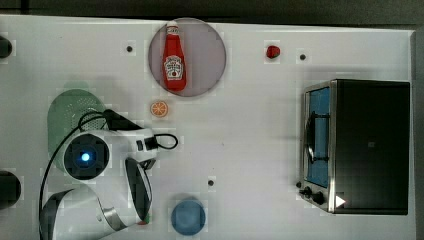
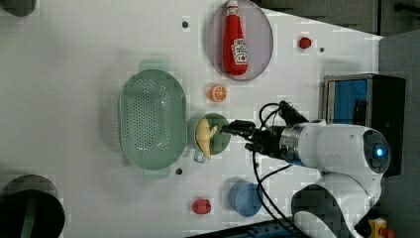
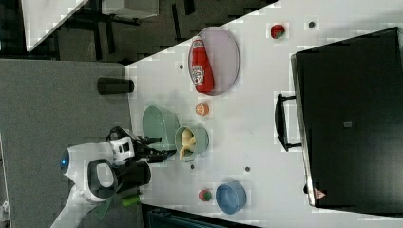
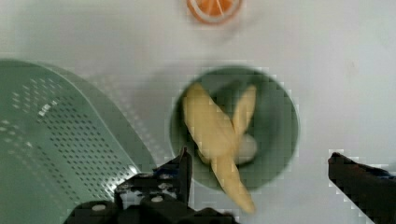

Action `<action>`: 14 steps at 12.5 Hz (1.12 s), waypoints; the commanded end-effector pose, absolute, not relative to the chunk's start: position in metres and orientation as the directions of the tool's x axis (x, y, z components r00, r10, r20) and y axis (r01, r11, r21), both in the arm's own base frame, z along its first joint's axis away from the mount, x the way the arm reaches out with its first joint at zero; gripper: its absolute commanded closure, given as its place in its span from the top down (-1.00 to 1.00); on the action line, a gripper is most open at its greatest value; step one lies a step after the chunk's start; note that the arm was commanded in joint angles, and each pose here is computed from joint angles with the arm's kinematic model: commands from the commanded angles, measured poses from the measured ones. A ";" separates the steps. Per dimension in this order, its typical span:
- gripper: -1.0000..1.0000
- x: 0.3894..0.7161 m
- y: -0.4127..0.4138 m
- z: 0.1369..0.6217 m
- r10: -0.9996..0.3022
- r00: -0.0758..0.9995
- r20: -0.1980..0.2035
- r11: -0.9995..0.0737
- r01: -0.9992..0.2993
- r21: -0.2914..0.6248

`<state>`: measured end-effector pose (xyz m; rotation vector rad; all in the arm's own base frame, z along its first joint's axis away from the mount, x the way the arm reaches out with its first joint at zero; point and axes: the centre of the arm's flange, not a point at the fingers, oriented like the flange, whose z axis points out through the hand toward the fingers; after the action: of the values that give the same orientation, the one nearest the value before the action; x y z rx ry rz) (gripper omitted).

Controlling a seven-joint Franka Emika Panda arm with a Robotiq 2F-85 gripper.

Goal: Pick Banana and place it in mug.

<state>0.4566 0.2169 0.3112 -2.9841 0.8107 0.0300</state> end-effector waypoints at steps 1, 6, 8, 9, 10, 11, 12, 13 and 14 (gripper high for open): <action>1.00 0.496 0.160 0.401 -0.645 0.764 -0.002 -0.762 -0.643 -0.077; 1.00 0.507 0.065 0.537 -0.745 0.667 0.016 -0.667 -0.744 -0.029; 1.00 0.506 0.031 0.575 -0.778 0.628 0.034 -0.629 -0.777 -0.019; 1.00 0.501 0.013 0.585 -0.799 0.601 0.006 -0.601 -0.799 0.003; 1.00 0.497 -0.003 0.591 -0.817 0.577 -0.013 -0.577 -0.817 0.016; 1.00 0.497 -0.017 0.595 -0.830 0.557 -0.010 -0.557 -0.830 0.004; 1.00 0.499 -0.024 0.599 -0.835 0.551 0.000 -0.551 -0.835 -0.012; 1.00 0.498 -0.026 0.598 -0.834 0.552 -0.004 -0.552 -0.834 -0.008; 1.00 0.498 -0.025 0.597 -0.833 0.553 -0.005 -0.553 -0.833 -0.006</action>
<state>0.4959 -0.0523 0.6031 -2.7155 1.5303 -0.0325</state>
